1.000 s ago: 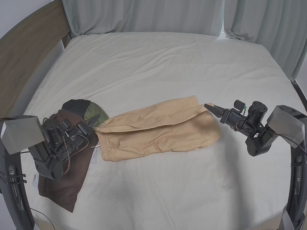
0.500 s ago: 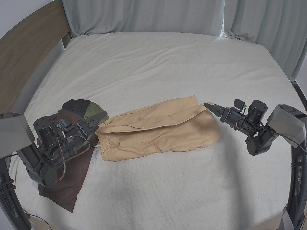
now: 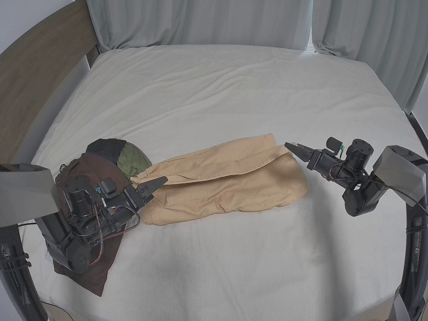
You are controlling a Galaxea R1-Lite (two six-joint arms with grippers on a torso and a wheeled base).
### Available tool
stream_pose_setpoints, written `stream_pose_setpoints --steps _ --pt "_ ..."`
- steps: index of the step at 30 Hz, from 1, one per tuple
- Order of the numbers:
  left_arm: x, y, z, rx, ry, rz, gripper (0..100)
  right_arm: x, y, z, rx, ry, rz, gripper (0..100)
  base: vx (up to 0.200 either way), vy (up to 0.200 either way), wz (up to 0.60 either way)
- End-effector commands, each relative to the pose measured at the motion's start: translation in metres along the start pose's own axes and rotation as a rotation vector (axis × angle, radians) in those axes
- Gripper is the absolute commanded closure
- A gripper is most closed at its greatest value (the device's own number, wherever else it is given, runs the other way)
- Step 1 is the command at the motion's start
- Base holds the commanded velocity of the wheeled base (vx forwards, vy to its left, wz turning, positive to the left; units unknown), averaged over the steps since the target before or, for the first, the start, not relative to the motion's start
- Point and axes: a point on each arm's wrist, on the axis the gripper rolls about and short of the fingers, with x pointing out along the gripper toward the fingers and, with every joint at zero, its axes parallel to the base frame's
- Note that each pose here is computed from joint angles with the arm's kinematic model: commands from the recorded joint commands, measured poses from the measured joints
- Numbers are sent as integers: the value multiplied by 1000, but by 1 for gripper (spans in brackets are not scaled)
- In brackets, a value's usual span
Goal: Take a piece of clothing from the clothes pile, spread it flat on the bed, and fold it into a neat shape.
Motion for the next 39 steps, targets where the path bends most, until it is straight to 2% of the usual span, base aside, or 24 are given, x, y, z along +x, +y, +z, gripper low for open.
stream_pose_setpoints --steps 1,9,16,19,23,26,32,39 --pt "22 23 -6 -11 10 26 0 0 1 3 -4 -5 3 0 0 0 0" --pt "56 39 7 14 -52 -6 0 0 2 3 -5 -6 4 0 0 0 0" --pt "67 51 17 22 -99 -6 0 -3 8 12 -22 -27 14 0 0 0 0" --pt "69 57 28 31 -144 -2 0 -9 12 18 -38 -47 16 0 0 0 0" --pt "74 55 45 49 -222 -13 0 -22 12 27 -55 -70 -2 0 0 0 0" --pt "76 55 53 55 -247 -18 0 -31 8 27 -58 -79 -20 0 0 0 0" --pt "79 62 57 27 -254 5 0 -40 4 12 -82 -39 -51 0 0 0 0" --pt "85 76 56 0 -263 83 0 -36 12 2 -80 -9 -34 0 0 0 0"
